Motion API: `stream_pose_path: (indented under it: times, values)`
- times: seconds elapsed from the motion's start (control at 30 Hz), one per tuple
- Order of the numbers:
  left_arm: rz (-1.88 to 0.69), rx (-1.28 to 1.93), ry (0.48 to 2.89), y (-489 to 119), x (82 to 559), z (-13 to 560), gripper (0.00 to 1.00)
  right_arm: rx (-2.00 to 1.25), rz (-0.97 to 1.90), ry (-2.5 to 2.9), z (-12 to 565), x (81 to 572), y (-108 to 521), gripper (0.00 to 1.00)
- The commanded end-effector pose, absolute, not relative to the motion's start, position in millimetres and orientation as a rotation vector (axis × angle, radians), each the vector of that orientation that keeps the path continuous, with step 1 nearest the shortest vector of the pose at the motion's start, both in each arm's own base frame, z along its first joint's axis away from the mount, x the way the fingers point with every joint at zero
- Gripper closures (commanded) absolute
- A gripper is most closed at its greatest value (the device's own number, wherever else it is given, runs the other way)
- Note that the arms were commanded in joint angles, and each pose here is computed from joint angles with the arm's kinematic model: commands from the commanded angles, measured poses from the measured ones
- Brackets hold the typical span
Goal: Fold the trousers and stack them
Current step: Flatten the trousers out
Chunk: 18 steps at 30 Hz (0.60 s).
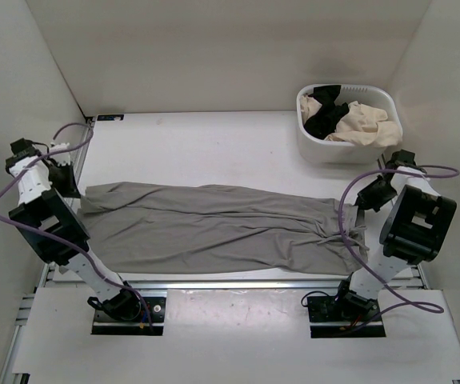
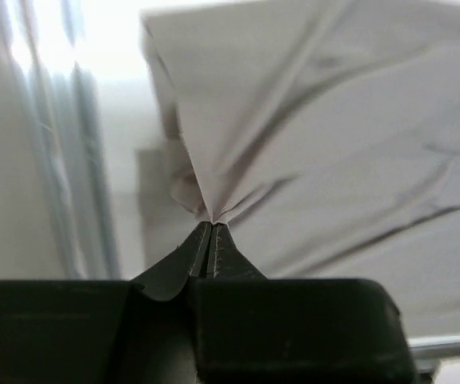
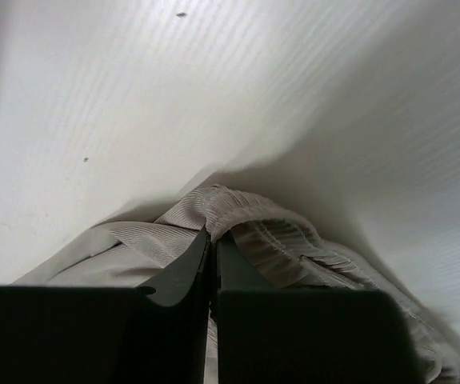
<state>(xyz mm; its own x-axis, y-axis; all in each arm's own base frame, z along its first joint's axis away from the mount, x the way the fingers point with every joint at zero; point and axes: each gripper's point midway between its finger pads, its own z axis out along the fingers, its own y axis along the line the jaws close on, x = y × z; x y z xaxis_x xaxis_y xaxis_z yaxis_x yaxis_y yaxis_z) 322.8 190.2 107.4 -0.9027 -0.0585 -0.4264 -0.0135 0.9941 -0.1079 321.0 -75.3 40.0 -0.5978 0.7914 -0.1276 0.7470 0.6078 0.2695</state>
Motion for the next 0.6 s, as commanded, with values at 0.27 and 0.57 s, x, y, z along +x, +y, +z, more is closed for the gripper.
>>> stream_pose_path:
  times: [0.27,0.57]
  values:
    - [0.016,0.054,2.558,202.6,338.1,154.4,0.86,1.046,0.186,2.301,145.3,318.9,-98.6,1.0]
    - [-0.121,-0.057,2.925,179.4,229.3,55.0,0.64,1.068,0.21,2.337,134.7,307.5,-98.7,1.0]
